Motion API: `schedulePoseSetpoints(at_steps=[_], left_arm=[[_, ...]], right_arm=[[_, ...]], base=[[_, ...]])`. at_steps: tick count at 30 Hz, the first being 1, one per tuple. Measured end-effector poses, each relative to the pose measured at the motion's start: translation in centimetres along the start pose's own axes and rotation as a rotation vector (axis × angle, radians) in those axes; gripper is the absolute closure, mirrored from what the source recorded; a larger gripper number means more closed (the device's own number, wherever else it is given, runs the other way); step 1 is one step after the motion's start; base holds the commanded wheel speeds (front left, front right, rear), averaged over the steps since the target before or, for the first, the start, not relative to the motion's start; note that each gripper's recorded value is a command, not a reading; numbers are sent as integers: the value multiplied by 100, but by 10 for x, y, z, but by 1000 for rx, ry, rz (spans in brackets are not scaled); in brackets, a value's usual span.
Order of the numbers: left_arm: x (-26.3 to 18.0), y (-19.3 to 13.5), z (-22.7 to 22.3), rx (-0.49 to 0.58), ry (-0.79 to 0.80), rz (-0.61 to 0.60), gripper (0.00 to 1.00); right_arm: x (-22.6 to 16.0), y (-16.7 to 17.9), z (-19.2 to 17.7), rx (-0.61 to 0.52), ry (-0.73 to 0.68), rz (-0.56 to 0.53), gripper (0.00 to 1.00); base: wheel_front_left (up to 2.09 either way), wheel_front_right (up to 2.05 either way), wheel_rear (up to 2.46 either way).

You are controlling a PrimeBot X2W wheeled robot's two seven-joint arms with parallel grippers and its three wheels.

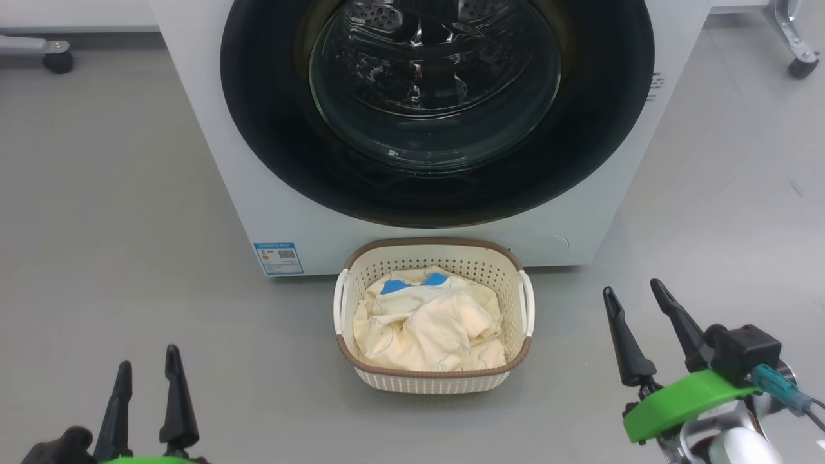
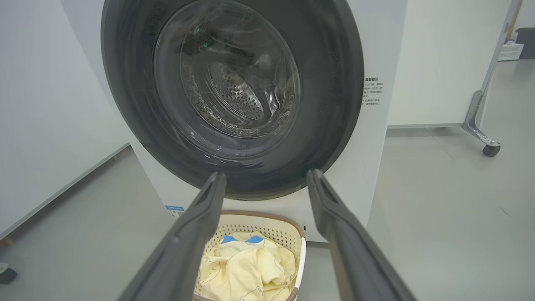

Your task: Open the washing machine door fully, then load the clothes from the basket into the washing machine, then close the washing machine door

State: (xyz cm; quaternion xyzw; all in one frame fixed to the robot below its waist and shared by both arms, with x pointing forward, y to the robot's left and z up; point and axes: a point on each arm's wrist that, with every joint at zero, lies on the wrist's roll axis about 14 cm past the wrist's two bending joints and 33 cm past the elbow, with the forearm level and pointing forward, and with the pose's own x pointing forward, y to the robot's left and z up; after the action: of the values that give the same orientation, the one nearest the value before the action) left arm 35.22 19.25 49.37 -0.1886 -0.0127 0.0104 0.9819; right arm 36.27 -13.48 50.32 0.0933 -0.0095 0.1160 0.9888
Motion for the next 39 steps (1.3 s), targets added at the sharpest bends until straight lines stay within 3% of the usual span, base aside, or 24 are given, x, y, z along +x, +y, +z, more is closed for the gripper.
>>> schedulePoseSetpoints(at_steps=[19,39], left_arm=[[-1,-16,-1,269,-7,-113,0],[-3,-14,-3,267,-2,-110,0]], right_arm=[[3,15,11,-260,-54,78,0],[2,-2,18,-265,-73,7,0]], base=[[0,0,0],[0,0,0]])
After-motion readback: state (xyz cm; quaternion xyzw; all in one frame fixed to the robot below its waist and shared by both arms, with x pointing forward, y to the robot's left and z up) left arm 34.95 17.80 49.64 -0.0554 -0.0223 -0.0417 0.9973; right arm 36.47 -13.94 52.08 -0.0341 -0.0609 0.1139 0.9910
